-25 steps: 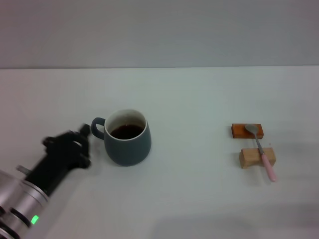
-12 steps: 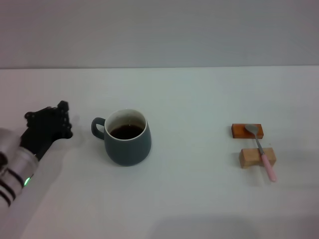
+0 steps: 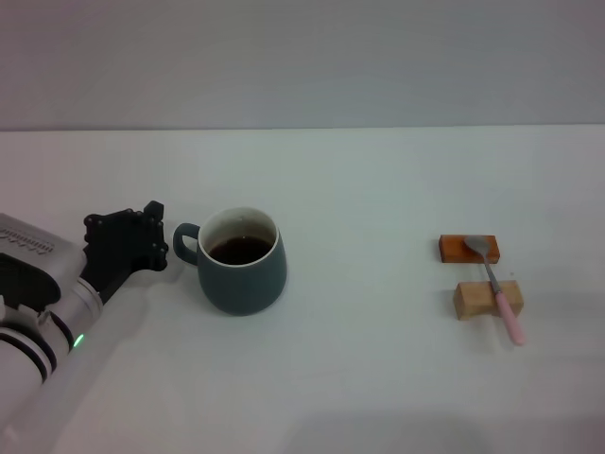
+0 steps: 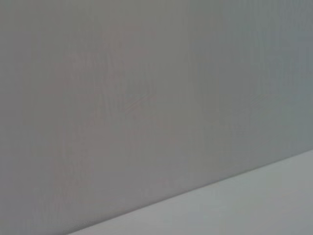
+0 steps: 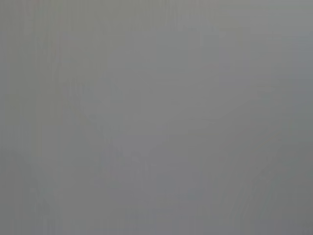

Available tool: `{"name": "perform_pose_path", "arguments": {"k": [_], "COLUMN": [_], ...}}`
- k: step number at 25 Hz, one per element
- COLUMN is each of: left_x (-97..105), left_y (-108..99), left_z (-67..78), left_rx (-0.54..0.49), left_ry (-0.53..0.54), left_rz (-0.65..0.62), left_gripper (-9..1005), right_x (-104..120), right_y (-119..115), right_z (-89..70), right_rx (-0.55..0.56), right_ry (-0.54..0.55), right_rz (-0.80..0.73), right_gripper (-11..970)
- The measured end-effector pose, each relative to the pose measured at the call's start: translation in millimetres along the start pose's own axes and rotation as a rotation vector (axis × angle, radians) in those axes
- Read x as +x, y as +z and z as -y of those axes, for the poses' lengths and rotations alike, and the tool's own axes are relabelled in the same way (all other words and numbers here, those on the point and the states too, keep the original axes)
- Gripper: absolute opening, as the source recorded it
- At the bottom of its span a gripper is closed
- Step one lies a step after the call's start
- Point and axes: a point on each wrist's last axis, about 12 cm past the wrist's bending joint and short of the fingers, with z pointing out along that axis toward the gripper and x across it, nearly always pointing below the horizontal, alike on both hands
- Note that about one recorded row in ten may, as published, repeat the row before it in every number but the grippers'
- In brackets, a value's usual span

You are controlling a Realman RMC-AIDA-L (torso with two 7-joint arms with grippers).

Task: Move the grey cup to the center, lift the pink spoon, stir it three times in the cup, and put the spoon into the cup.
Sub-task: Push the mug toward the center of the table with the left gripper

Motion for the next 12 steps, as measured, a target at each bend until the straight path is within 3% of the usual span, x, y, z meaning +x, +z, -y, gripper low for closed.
{"name": "perform_pose_path", "arguments": {"k": [12], "left_x": [3.6], "left_y": [-1.2], "left_z": [6.6], "left_rx": [0.045], "left_ry": [0.029], "left_rz": [-0.023], "left_gripper": [-2], "right_x": [0.1], "right_y": [9.0], "right_z": [-3.1], "right_rx": [-0.014], "right_ry": [0.001], "right_rz": [0.002], "right_gripper": [650]}}
